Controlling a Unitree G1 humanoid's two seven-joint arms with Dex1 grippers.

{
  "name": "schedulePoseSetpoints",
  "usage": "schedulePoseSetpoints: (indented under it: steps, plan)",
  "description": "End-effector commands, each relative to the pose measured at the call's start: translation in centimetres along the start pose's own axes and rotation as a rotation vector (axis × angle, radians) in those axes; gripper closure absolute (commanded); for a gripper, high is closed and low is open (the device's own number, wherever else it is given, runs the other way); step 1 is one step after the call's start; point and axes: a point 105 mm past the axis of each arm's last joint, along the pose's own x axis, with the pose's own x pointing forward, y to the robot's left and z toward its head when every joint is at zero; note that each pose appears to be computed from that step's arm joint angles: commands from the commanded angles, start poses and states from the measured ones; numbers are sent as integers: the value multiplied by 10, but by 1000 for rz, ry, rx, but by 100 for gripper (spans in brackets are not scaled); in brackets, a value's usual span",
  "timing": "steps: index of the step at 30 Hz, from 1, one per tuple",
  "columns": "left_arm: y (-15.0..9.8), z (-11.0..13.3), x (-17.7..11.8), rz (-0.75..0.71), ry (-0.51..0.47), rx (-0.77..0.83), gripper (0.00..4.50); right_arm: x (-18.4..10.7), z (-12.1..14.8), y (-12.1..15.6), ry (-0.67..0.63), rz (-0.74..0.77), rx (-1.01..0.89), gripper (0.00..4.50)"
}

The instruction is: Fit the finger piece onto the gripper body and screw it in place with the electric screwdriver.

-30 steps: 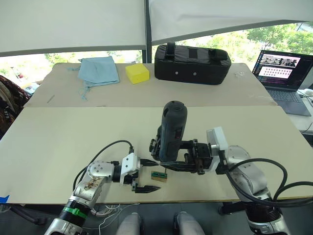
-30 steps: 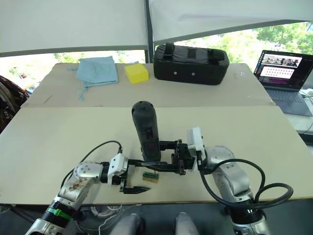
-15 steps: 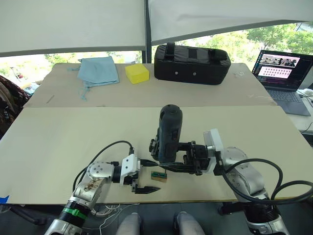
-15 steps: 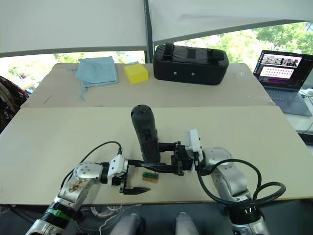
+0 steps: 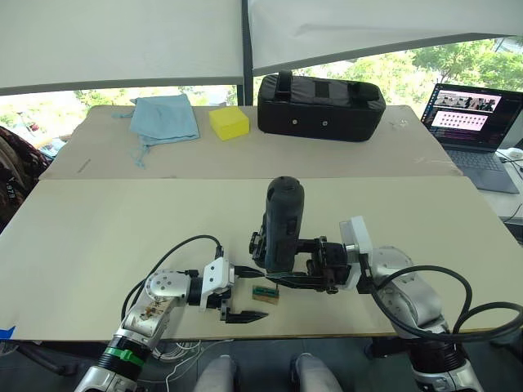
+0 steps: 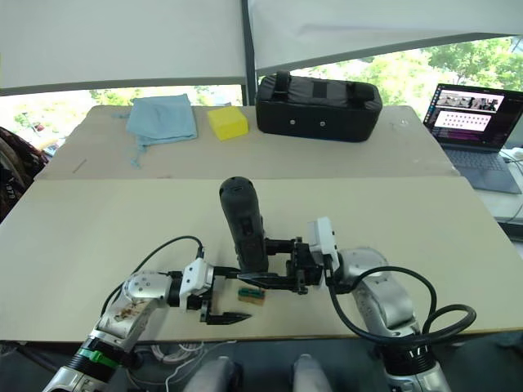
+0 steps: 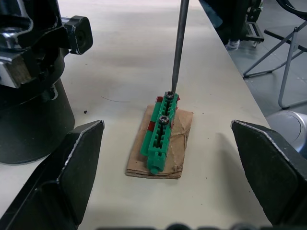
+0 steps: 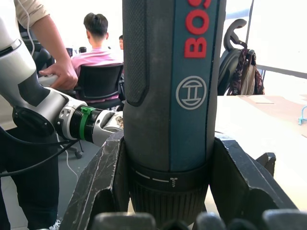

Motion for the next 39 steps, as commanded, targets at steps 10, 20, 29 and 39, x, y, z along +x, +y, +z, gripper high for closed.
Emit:
schedulePoseSetpoints:
  steps: [10, 20, 29, 39]
  plan:
    - [-12, -13, 5, -28, 26, -52, 0, 2, 6, 0, -27, 3, -56, 260]
    - [-12, -14, 5, -26, 25, -53, 0, 2, 7, -1, -29, 5, -55, 260]
    - [-13, -15, 6, -25, 25, -56, 0, 3, 9, -1, -38, 12, -54, 260]
    - [-13, -15, 6, -25, 26, -59, 0, 2, 9, -1, -40, 17, -51, 260]
